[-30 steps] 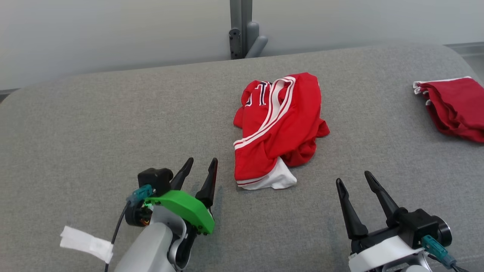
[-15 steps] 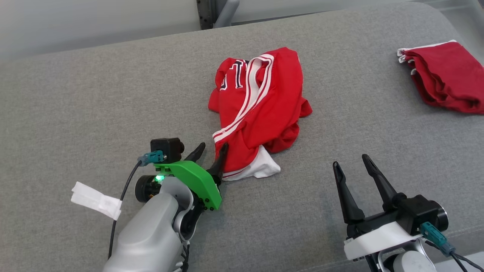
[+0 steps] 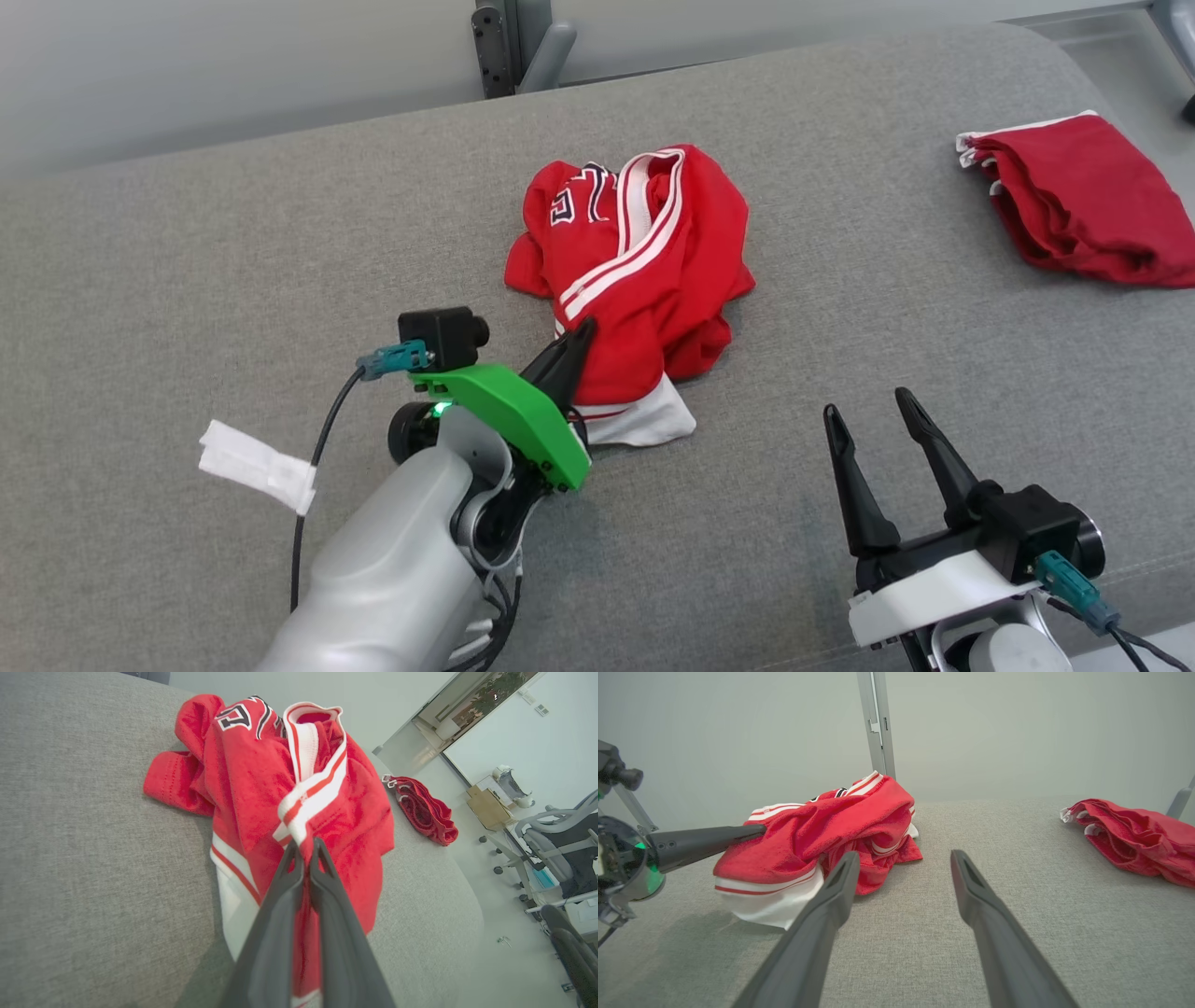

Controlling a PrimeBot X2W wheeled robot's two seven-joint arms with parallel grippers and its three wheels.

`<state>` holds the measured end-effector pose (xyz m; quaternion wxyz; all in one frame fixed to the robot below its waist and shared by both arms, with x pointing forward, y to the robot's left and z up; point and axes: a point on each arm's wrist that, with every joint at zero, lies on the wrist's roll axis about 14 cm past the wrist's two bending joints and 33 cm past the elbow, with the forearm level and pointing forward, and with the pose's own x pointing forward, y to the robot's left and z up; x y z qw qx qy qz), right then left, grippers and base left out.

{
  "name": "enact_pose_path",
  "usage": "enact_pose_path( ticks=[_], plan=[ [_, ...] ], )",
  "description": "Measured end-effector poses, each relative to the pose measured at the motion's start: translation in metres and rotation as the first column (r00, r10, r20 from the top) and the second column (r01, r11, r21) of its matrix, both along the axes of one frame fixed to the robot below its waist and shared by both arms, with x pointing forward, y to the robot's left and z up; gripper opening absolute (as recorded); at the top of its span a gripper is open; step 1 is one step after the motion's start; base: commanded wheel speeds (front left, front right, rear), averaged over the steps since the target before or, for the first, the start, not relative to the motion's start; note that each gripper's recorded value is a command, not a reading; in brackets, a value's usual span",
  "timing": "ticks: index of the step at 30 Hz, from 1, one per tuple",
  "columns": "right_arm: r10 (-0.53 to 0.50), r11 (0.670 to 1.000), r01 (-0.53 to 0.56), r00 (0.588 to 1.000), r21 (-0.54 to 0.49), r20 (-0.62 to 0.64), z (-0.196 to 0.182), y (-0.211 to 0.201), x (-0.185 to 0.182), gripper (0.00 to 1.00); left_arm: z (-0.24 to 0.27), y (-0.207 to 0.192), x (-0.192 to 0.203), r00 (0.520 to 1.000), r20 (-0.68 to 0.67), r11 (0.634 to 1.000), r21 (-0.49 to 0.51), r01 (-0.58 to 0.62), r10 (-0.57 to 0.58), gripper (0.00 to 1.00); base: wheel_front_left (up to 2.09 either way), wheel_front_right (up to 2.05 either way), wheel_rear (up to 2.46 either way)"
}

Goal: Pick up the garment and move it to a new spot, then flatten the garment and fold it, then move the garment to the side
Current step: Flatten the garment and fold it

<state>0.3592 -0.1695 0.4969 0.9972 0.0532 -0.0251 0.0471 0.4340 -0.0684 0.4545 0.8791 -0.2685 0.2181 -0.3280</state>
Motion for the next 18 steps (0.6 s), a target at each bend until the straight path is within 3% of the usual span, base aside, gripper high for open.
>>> enact_pose_path(
  ticks=[5,11,18],
  plan=[
    [-0.004,1.0,0.004,0.999,0.009,0.032,0.011,0.001,-0.007,1.0,0.058,-0.028,-0.002,0.997,0.049,0.988,-0.138,0.07,-0.064,0.0,0.0,0.0,0.0],
    [-0.045,0.999,0.044,0.998,0.029,0.041,0.014,-0.007,-0.024,1.0,0.14,-0.061,0.004,0.985,0.106,0.945,-0.286,0.161,-0.136,0.0,0.0,0.0,0.0],
    [-0.145,0.989,0.143,0.988,0.048,0.043,0.015,-0.032,-0.052,1.0,0.263,-0.099,0.011,0.955,0.238,0.899,-0.357,0.255,-0.176,0.0,0.0,0.0,0.0]
  ],
)
